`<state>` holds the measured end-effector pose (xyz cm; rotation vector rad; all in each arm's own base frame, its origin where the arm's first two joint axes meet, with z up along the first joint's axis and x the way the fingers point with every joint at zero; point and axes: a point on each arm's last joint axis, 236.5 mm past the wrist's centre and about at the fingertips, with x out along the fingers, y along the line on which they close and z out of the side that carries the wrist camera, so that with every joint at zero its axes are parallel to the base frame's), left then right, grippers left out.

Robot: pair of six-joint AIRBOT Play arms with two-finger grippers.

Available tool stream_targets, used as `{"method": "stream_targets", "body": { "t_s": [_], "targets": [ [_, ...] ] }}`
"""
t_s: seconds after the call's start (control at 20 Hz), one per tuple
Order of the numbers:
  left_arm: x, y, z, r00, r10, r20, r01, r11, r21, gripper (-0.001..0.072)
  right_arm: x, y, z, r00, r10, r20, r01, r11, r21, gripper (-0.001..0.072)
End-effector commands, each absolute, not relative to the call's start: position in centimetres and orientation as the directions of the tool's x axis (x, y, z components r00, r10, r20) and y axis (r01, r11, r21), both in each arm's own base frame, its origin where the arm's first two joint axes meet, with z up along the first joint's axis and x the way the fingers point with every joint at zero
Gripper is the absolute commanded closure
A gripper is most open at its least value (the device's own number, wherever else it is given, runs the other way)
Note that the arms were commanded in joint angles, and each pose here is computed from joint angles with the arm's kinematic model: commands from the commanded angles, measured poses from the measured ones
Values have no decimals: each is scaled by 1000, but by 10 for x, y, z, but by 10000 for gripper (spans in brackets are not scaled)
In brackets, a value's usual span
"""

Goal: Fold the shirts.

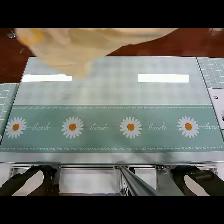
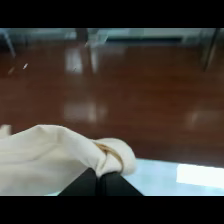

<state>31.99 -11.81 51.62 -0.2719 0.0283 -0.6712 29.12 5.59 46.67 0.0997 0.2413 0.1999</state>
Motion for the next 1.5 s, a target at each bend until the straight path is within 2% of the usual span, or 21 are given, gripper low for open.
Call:
{"method": "stream_targets", "body": {
  "t_s": [0.0, 0.1, 0.2, 0.3, 0.4, 0.55, 0.7, 0.8, 1.0, 1.1, 1.2, 1.35, 1.45],
  "targets": [
    [239, -80, 562, 921, -363, 143, 375, 924, -73, 690, 214, 21, 496, 985, 95, -142, -84, 993, 85, 680],
    [197, -62, 569, 960, -222, 173, 224, 975, 11, 690, 181, 11, 497, 989, 71, -129, -61, 995, 84, 680],
    [158, -46, 572, 973, -98, 207, 88, 995, 54, 690, 156, 7, 493, 989, 64, -133, -53, 995, 87, 680],
    [127, -39, 569, 975, -24, 221, 9, 998, 65, 690, 137, 5, 484, 986, 64, -157, -50, 994, 93, 681],
    [110, -44, 562, 976, -31, 217, 16, 997, 73, 690, 125, 5, 476, 981, 65, -182, -46, 993, 108, 680],
    [111, -48, 545, 984, -64, 164, 54, 996, 67, 690, 118, 5, 457, 964, 70, -258, -41, 992, 116, 680],
    [135, -44, 514, 996, -77, 51, 76, 997, 15, 690, 122, 13, 440, 939, 99, -328, -61, 991, 123, 680],
    [161, -50, 477, 988, -130, -79, 127, 991, -36, 690, 136, 17, 417, 908, 104, -405, -56, 990, 128, 680],
    [223, -64, 379, 896, -284, -340, 226, 953, -200, 690, 195, 20, 351, 824, 85, -560, -5, 990, 143, 683],
    [256, -58, 327, 836, -308, -455, 217, 946, -241, 690, 233, 24, 309, 786, 81, -613, 7, 990, 140, 684],
    [297, -45, 286, 804, -307, -509, 165, 938, -306, 690, 272, 25, 269, 752, 67, -656, 29, 991, 134, 684],
    [367, -37, 242, 790, -310, -530, 134, 929, -345, 690, 345, 26, 227, 722, 37, -691, 49, 993, 104, 684],
    [412, -41, 214, 782, -316, -537, 120, 922, -367, 690, 396, 21, 193, 694, 37, -719, 83, 988, 130, 684]
  ]
}}
